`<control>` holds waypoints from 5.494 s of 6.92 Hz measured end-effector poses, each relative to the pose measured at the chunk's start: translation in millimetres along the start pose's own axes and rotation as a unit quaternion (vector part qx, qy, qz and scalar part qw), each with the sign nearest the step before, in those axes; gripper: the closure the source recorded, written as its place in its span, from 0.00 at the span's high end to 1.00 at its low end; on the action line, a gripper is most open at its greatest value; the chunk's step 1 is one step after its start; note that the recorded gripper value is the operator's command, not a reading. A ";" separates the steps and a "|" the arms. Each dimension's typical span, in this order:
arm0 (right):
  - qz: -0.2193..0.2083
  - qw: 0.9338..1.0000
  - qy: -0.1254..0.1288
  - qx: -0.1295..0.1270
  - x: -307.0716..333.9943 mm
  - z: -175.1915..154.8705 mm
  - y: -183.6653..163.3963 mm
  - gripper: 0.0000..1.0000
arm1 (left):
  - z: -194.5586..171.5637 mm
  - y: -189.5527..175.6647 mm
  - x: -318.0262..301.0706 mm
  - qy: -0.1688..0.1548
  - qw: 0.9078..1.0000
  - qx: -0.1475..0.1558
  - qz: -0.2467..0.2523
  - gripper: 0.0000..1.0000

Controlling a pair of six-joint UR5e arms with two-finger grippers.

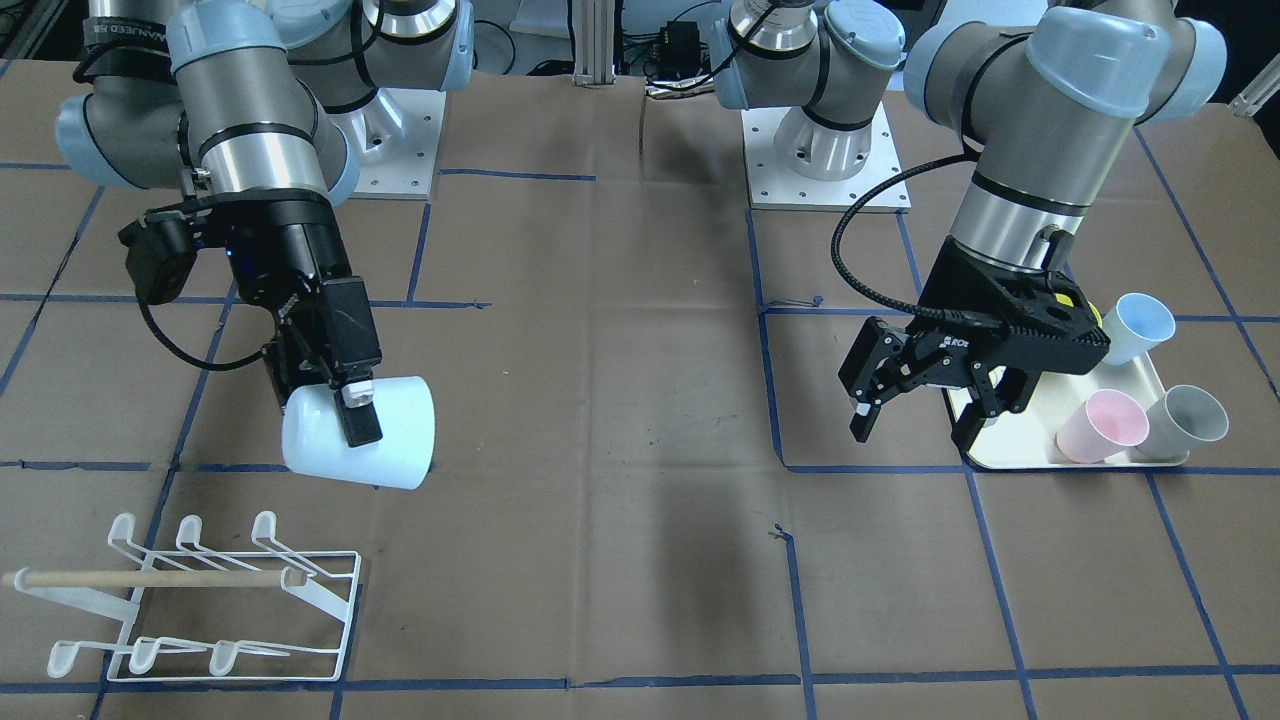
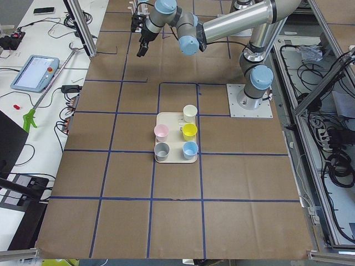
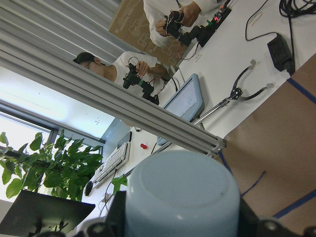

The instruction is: Transfer IKEA cup to right arm and place on rack

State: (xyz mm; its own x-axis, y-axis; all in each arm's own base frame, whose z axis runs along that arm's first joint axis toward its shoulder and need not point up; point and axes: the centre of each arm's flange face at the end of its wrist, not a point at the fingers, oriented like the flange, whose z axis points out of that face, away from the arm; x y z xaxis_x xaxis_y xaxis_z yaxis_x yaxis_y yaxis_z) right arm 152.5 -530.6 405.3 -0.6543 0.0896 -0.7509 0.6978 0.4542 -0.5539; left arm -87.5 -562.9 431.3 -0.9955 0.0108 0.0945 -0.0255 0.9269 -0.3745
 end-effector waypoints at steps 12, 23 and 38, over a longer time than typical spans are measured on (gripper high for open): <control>-0.385 0.913 0.132 0.033 106.4 126.6 -62.7 0.23 | -62.5 128.2 -99.7 -0.065 0.970 -0.231 -0.032 0.99; -0.371 0.917 0.148 0.008 131.0 126.3 -36.5 1.00 | 85.0 207.0 -224.4 -0.031 0.971 -0.236 -0.002 0.98; 0.119 0.989 -0.071 -0.051 -49.0 -55.2 70.8 1.00 | 20.7 154.6 -209.1 -0.080 0.962 -0.261 0.018 0.00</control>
State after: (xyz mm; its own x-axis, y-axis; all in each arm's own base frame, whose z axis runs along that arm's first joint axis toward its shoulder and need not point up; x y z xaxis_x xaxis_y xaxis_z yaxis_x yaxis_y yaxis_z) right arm 217.9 -453.9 422.7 -0.4236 0.0828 -0.9021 0.7889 0.5231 -0.3225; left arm 114.9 -429.6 334.6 -0.9973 0.0266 -0.0690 0.0165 0.9895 0.1435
